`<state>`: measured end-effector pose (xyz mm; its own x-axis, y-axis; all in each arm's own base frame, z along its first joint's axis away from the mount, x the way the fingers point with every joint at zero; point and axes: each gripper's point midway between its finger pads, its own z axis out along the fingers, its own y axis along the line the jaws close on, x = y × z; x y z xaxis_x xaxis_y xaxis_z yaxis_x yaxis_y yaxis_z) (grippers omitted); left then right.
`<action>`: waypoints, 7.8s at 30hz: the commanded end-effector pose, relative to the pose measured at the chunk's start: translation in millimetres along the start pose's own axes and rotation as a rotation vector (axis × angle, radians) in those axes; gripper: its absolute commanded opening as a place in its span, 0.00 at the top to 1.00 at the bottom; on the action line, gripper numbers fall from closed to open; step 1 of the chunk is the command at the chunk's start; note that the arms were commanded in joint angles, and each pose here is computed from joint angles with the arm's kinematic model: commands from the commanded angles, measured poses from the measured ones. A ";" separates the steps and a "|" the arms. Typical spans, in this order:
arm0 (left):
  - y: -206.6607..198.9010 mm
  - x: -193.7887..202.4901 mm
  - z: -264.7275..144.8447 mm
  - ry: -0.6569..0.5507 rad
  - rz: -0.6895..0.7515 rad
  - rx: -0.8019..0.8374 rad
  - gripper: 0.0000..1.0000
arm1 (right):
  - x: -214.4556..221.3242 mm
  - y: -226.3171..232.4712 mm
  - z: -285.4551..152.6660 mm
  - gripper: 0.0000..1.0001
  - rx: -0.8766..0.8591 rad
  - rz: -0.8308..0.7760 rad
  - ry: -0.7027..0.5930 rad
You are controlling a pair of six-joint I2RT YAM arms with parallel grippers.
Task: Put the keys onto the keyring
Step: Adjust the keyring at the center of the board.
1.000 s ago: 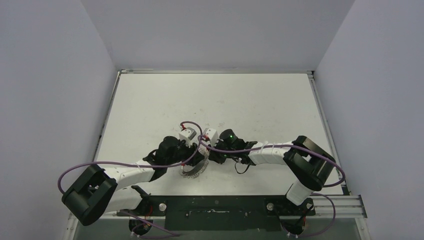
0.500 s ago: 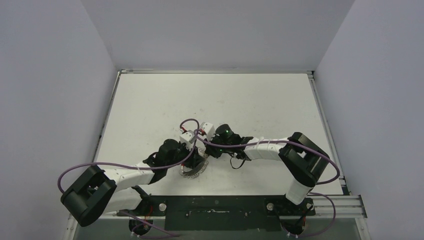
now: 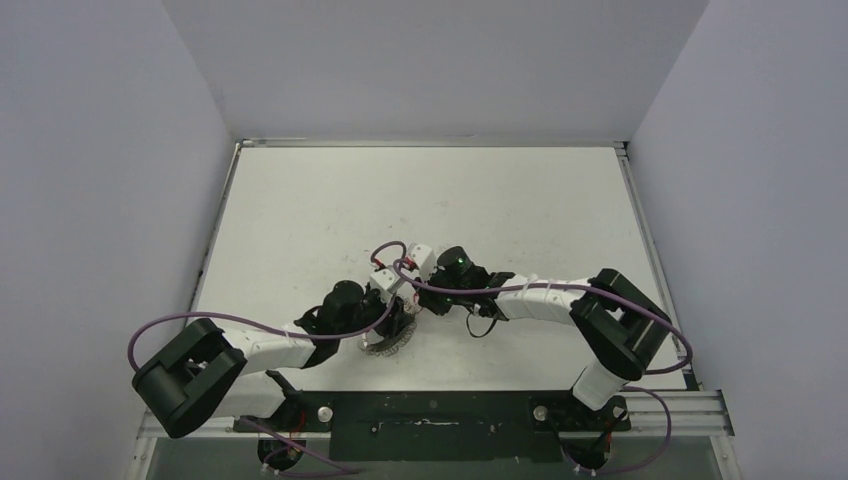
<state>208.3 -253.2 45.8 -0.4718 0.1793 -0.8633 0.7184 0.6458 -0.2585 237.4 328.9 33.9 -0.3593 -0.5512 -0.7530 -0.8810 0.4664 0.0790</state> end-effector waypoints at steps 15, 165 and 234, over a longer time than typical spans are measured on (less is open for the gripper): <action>-15.4 21.7 0.3 0.086 0.201 0.060 0.60 | -42.0 8.9 -44.4 0.67 -0.092 -0.066 -0.299; -59.0 -16.7 26.6 0.271 -0.301 0.096 0.11 | 34.2 -75.1 -119.4 0.00 0.276 0.653 -0.227; -22.2 -31.6 -60.6 -0.152 -0.249 0.017 0.19 | 47.8 96.1 -47.2 1.00 -0.217 0.142 0.164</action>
<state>169.6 -224.8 87.5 -0.6229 -0.0709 -0.7791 0.5514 0.6666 -0.5016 125.1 314.0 41.4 -0.5314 -0.5820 -0.6156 -0.8446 0.4202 0.3318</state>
